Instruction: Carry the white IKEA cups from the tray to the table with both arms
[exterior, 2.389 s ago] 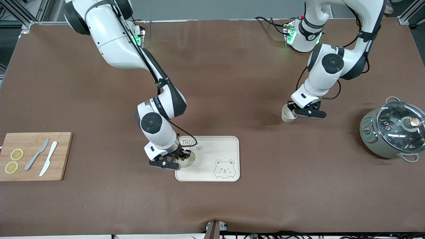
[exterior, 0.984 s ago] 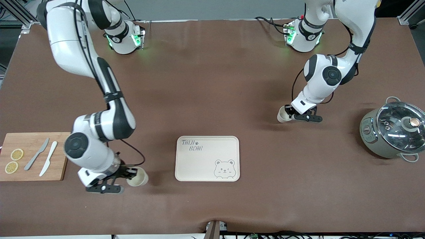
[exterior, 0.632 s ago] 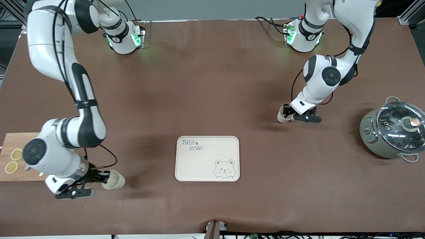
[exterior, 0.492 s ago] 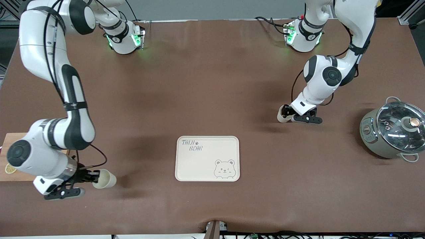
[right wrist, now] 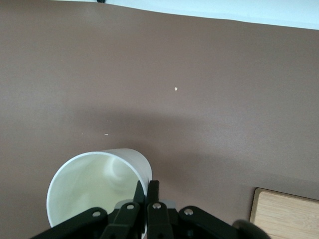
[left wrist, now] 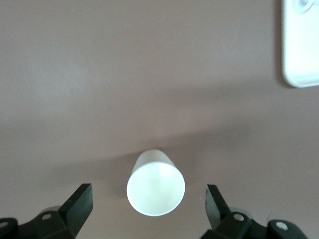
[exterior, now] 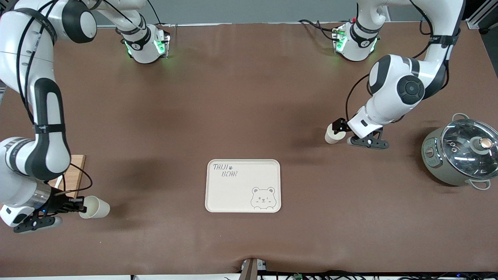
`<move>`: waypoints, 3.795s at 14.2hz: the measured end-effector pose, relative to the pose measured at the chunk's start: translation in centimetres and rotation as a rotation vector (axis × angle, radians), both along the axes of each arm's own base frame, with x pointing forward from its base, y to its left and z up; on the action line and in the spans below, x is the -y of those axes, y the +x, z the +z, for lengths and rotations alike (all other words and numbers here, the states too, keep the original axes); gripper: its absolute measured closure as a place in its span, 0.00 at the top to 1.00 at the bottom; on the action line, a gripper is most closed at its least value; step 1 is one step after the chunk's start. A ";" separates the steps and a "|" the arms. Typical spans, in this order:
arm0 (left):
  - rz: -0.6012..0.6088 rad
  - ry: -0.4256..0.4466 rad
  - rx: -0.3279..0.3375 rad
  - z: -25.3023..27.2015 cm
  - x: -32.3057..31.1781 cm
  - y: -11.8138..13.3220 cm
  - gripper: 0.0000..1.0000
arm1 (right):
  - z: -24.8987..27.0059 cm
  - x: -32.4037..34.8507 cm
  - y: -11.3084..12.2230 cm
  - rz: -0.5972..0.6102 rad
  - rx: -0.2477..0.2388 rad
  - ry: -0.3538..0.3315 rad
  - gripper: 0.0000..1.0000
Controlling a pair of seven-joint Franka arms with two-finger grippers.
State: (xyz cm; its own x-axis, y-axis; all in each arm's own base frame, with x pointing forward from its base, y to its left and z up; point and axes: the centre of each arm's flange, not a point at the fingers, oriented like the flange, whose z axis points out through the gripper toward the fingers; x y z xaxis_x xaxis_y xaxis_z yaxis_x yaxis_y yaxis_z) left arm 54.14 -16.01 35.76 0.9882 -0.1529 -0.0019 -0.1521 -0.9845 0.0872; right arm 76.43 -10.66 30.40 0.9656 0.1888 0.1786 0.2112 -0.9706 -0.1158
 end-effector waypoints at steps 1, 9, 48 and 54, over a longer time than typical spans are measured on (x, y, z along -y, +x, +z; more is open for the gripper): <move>-0.014 0.006 0.028 1.2 0.3 0.7 1.00 | -0.4 0.2 -0.1 0.011 -0.005 0.003 0.03; -0.039 0.049 0.099 9.3 -0.8 6.4 1.00 | -4.4 -1.3 -0.6 0.048 -0.053 0.018 0.03; 0.092 0.069 0.078 16.3 -5.8 9.3 1.00 | 20.9 -0.9 -6.8 -0.093 -0.100 -0.045 1.00; 0.072 0.093 0.024 21.5 -7.1 5.9 1.00 | 28.0 -2.7 -11.2 -0.200 -0.125 -0.087 1.00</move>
